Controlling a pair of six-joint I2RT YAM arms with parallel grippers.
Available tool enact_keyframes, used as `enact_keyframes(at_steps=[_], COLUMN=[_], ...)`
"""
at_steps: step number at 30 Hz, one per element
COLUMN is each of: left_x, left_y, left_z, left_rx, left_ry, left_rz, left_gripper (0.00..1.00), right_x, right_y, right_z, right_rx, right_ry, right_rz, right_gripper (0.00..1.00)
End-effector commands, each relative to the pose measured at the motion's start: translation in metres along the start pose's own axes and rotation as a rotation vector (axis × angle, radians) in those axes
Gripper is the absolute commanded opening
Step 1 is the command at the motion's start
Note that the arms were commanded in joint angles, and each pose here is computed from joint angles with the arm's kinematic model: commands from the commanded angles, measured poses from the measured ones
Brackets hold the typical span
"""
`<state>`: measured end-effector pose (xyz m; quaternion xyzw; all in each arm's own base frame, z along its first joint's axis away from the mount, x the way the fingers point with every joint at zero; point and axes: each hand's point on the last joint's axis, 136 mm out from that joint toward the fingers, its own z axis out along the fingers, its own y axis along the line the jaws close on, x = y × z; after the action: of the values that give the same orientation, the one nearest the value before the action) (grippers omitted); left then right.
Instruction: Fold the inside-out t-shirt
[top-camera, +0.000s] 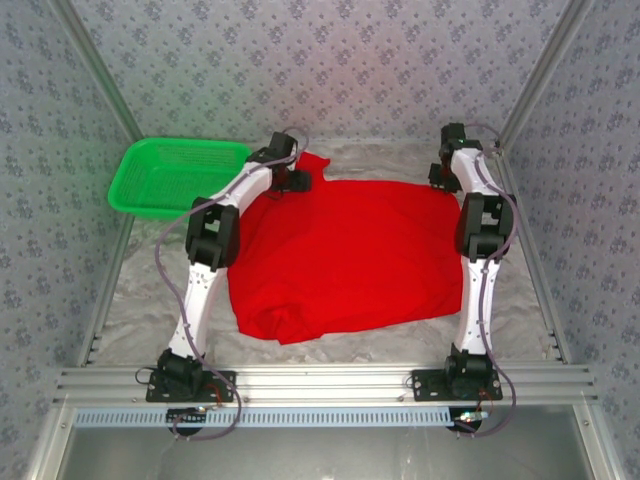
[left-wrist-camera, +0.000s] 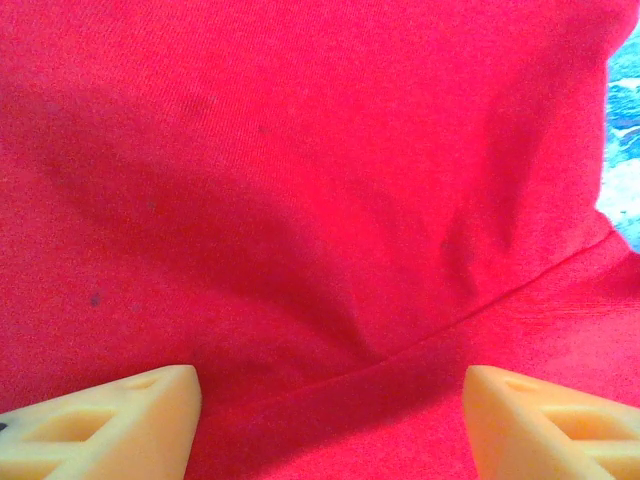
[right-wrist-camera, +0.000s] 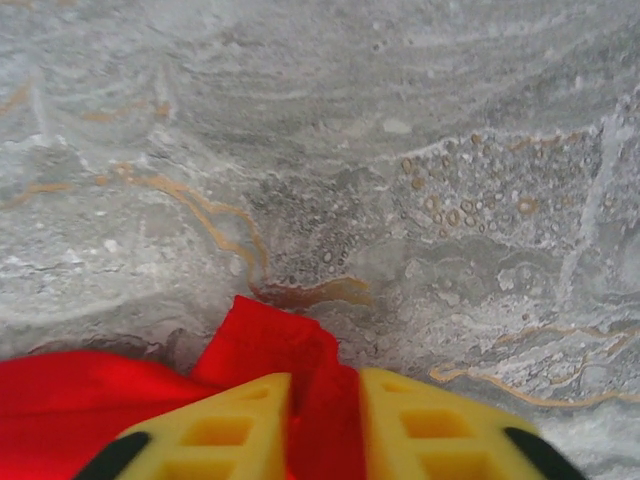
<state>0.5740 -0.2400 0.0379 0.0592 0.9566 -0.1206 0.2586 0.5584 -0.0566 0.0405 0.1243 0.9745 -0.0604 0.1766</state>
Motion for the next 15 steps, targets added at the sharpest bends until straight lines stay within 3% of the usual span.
enact_keyframes(at_steps=[1,5,15], left_x=[0.022,0.028,0.032], left_y=[0.01,0.021,0.037], left_z=[0.014,0.02,0.022], left_rx=[-0.008,-0.016,-0.016], left_ry=[0.079,0.105,0.128], left_rz=[-0.026,-0.061,-0.112], left_gripper=[0.7,0.7,0.7], right_x=[0.0,-0.016,-0.043], right_y=[-0.018,-0.029,-0.056], right_z=[0.0,-0.004,-0.009], right_rx=[0.06,0.078,0.186], right_ry=[0.015,-0.034,-0.109], right_rz=[-0.014,0.013,0.014], right_gripper=[0.18,0.13,0.14])
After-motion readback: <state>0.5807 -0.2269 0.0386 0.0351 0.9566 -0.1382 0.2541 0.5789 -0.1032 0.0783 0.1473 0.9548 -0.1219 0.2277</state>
